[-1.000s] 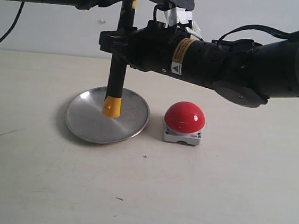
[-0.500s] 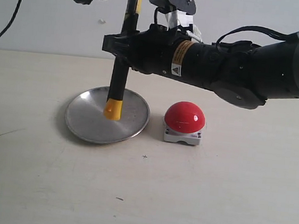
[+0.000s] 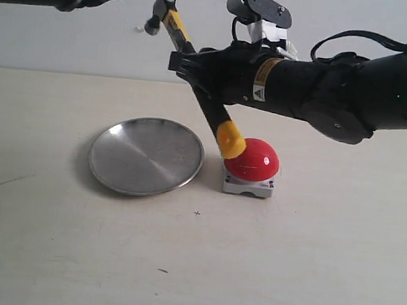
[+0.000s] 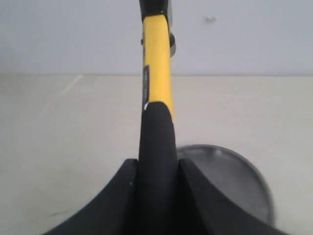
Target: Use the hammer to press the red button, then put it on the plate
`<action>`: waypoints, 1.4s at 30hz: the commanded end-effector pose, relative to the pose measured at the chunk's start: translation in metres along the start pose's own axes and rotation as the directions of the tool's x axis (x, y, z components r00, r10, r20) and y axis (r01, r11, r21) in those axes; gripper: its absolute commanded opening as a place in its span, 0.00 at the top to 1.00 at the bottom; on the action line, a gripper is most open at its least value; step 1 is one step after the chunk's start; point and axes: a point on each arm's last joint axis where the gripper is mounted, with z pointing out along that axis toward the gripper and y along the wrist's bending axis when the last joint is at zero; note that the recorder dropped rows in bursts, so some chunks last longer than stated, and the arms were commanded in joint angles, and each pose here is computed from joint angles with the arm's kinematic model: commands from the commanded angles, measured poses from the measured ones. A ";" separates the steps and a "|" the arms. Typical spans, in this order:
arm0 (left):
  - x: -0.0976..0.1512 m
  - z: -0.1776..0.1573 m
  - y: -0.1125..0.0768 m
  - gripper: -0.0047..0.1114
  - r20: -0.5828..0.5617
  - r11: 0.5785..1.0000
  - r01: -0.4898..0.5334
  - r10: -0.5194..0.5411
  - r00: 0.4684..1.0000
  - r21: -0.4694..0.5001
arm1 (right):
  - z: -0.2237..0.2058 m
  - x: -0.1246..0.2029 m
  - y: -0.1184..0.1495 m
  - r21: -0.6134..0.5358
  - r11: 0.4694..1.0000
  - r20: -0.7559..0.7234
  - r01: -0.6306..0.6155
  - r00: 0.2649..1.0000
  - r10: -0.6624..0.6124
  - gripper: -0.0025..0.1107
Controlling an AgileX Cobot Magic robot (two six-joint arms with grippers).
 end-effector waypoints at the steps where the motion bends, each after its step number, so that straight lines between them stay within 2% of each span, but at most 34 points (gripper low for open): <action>1: 0.004 -0.023 0.003 0.96 0.034 0.998 -0.050 0.052 0.998 -0.034 | -0.022 -0.028 0.007 0.037 0.992 0.058 0.117 0.991 -0.119 0.98; 5: 0.017 -0.047 -0.008 0.96 0.014 0.978 -0.182 0.184 0.983 -0.102 | -0.043 -0.043 0.013 0.107 0.973 0.047 0.203 0.977 -0.209 0.98; 8: 0.022 -0.072 -0.019 0.96 0.010 0.955 -0.232 0.238 0.971 -0.185 | -0.061 -0.052 0.014 0.184 0.943 0.003 0.277 0.959 -0.283 0.98; 13: 0.026 -0.127 -0.040 0.96 0.041 0.879 -0.252 0.293 0.955 -0.404 | -0.092 -0.049 0.015 0.238 0.901 -0.051 0.363 0.931 -0.362 0.98; 17: 0.042 -0.169 -0.061 0.96 0.093 0.836 -0.234 0.320 0.943 -0.497 | -0.114 -0.039 0.016 0.233 0.899 -0.050 0.370 0.928 -0.369 0.98; 24: 0.082 -0.223 -0.097 0.96 0.222 0.817 -0.236 0.400 0.889 -0.527 | -0.149 -0.025 0.019 0.229 0.902 -0.032 0.366 0.929 -0.369 0.98; 29: 0.113 -0.245 -0.108 0.96 0.286 0.805 -0.233 0.440 0.851 -0.545 | -0.167 -0.015 0.020 0.223 0.904 -0.021 0.365 0.929 -0.370 0.98; 35: 0.146 -0.256 -0.111 0.96 0.351 0.815 -0.212 0.446 0.823 -0.539 | -0.182 -0.001 0.019 0.212 0.906 -0.016 0.366 0.929 -0.371 0.98; 42: 0.176 -0.250 -0.102 0.96 0.349 0.833 -0.174 0.397 0.849 -0.525 | -0.192 0.019 0.013 0.207 0.908 -0.048 0.365 0.930 -0.363 0.98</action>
